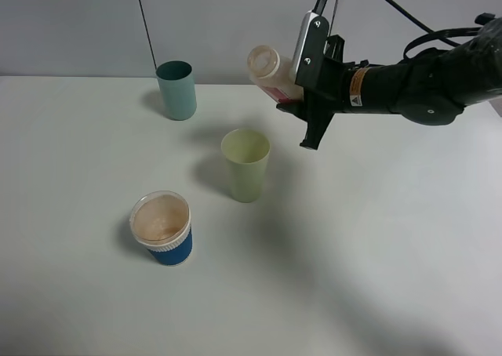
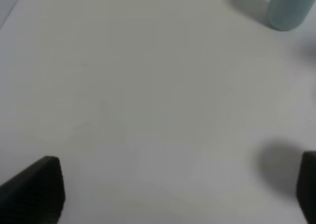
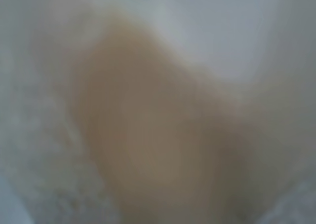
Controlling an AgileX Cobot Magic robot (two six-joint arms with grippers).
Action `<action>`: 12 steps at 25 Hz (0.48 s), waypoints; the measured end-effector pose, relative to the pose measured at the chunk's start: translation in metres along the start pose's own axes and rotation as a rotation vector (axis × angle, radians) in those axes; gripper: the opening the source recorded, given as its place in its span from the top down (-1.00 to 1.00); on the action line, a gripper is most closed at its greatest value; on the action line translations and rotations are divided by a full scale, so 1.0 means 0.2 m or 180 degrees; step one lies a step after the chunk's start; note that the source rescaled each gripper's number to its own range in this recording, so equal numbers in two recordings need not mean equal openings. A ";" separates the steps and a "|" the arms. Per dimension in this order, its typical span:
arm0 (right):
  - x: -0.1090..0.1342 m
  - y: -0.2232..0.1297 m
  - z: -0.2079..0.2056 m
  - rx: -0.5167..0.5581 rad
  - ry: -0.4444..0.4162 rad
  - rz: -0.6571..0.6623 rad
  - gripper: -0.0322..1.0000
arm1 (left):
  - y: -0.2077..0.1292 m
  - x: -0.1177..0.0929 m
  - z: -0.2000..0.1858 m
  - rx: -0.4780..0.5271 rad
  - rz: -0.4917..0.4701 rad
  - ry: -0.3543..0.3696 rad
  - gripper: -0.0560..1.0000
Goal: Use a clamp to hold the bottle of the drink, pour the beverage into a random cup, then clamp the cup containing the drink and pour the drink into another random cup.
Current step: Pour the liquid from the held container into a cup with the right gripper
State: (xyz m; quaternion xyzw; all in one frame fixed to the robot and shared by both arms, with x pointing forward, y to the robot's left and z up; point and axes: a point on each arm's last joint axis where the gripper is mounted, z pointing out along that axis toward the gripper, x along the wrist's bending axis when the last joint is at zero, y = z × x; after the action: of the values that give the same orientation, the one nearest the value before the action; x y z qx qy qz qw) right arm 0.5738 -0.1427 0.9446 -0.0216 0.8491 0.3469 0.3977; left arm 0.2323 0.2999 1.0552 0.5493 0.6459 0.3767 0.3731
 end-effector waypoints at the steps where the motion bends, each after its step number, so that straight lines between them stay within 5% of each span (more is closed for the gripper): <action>1: 0.00 0.00 0.00 -0.0007 0.0018 -0.0047 0.89 | 0.00 0.00 0.00 0.0000 0.0000 0.0000 -0.91; 12: 0.02 -0.01 0.00 0.0080 0.0226 -0.0382 0.90 | 0.00 0.00 0.00 0.0000 0.0000 0.0000 -0.91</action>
State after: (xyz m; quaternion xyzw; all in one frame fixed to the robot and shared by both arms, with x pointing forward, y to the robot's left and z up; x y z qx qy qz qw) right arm 0.5717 -0.1421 0.9408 -0.0798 0.8641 0.3107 0.3877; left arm 0.2323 0.2999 1.0552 0.5493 0.6459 0.3767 0.3731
